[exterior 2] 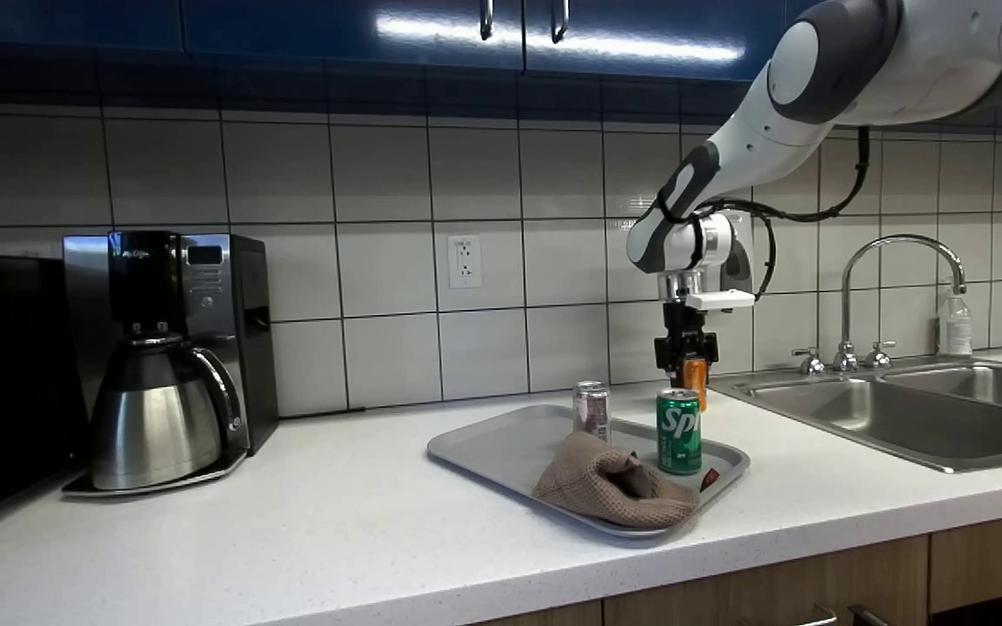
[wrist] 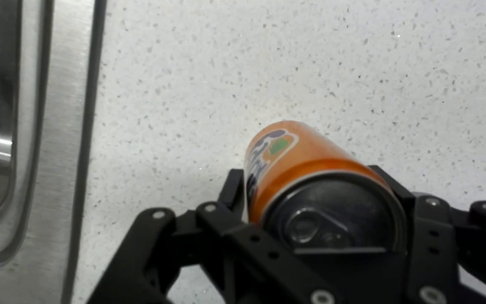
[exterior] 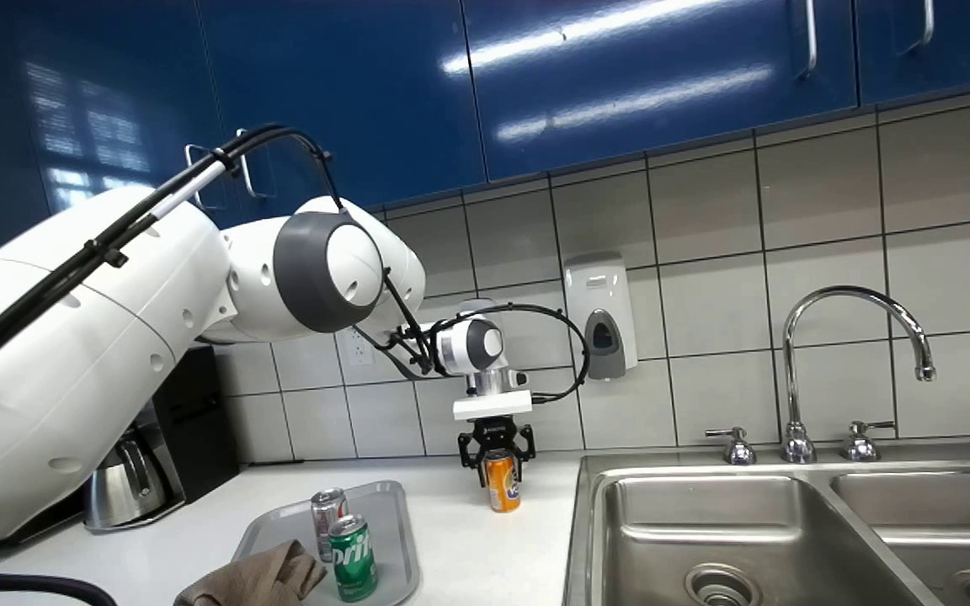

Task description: Put the grey can and the orange can on the tray

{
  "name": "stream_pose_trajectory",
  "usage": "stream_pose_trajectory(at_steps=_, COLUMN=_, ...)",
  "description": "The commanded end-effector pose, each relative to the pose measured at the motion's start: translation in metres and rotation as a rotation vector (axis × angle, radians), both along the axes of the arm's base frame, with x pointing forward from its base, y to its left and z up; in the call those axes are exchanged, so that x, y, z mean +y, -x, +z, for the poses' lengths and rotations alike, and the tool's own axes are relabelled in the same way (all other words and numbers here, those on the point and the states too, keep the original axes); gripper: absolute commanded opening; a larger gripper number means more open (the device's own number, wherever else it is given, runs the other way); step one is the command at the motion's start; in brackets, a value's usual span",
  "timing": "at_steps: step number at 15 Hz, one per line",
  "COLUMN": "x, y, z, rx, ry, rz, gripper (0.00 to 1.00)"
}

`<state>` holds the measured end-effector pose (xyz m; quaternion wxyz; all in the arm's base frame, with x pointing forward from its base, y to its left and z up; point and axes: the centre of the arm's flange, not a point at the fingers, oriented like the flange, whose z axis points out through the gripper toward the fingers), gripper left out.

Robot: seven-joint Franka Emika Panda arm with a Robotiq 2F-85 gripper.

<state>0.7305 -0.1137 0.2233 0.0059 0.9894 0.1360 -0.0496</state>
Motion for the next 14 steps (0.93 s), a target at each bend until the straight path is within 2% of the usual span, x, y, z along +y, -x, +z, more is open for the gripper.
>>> stream_pose_trajectory(at_steps=1, x=0.004, y=-0.002, z=0.002, rx=-0.014, ry=0.013, rz=0.004, gripper=0.43)
stream_pose_trajectory(at_steps=7, x=0.011, y=0.005, z=0.013, rx=-0.032, ry=0.022, rz=0.026, gripper=0.42)
stream_pose_trajectory(at_steps=14, x=0.037, y=0.008, z=0.039, rx=-0.134, ry=0.028, rz=0.076, gripper=0.42)
